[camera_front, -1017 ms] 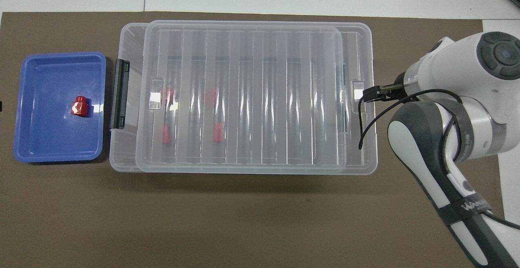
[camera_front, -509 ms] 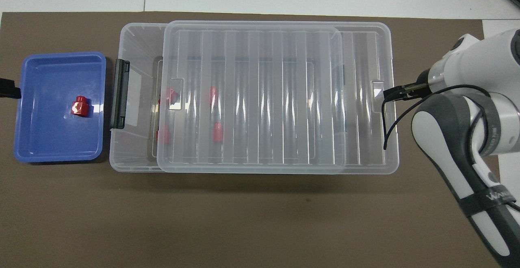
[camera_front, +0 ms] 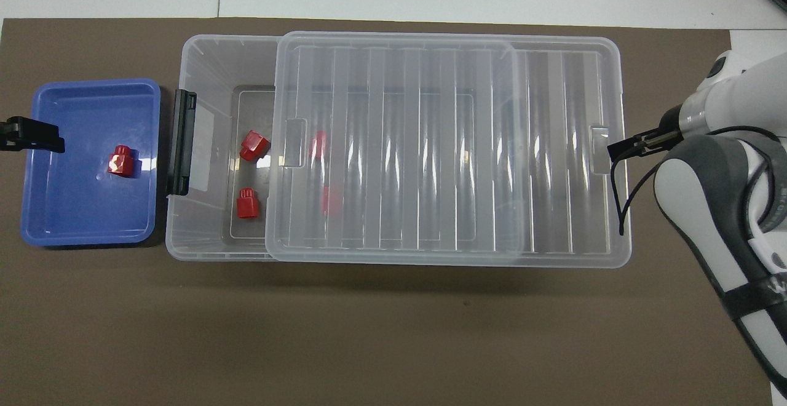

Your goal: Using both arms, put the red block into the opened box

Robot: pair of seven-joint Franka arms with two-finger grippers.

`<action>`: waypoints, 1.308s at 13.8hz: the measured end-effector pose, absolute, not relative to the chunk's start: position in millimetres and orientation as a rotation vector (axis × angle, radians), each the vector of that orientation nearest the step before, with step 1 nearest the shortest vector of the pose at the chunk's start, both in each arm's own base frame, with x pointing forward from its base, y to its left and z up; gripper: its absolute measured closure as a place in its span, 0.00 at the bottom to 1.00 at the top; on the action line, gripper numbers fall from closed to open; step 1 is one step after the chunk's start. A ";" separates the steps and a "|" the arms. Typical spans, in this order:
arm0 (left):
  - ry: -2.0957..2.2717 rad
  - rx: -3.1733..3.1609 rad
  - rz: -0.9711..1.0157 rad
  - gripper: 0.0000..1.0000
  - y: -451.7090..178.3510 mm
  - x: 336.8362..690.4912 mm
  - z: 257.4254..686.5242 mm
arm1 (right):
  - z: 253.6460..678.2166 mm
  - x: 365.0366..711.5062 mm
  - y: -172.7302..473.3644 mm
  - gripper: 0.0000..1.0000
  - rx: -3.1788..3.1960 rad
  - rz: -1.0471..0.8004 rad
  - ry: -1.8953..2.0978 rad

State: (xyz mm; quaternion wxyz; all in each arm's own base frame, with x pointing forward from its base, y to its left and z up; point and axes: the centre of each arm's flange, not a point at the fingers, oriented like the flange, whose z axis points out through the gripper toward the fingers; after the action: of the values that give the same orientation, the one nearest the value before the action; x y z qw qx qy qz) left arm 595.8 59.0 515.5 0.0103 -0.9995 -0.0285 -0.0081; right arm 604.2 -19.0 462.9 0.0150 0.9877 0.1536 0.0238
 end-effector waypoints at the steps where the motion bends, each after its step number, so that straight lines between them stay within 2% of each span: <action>1: -0.087 -3.121 -0.006 0.00 59.2 599.3 501.7 | 462.7 603.8 -22.7 0.00 3.069 0.068 0.510; 9: 0.095 -3.121 -0.025 0.00 67.4 616.8 435.6 | 461.7 599.7 -62.5 0.00 3.026 0.044 0.716; 13: 0.108 -3.127 -0.019 0.00 95.0 630.4 383.9 | 461.3 598.8 -67.2 0.00 3.023 0.037 0.731; 18: 0.106 -3.134 -0.055 0.00 93.8 636.7 366.1 | 470.2 595.0 -66.8 0.00 3.026 0.028 0.729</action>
State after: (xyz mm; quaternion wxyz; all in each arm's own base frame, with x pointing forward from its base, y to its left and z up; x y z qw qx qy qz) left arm 636.7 93.8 366.1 0.0026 -0.9993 0.0339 -0.0174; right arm 595.0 -66.8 470.2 0.0145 0.9721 0.2341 0.0090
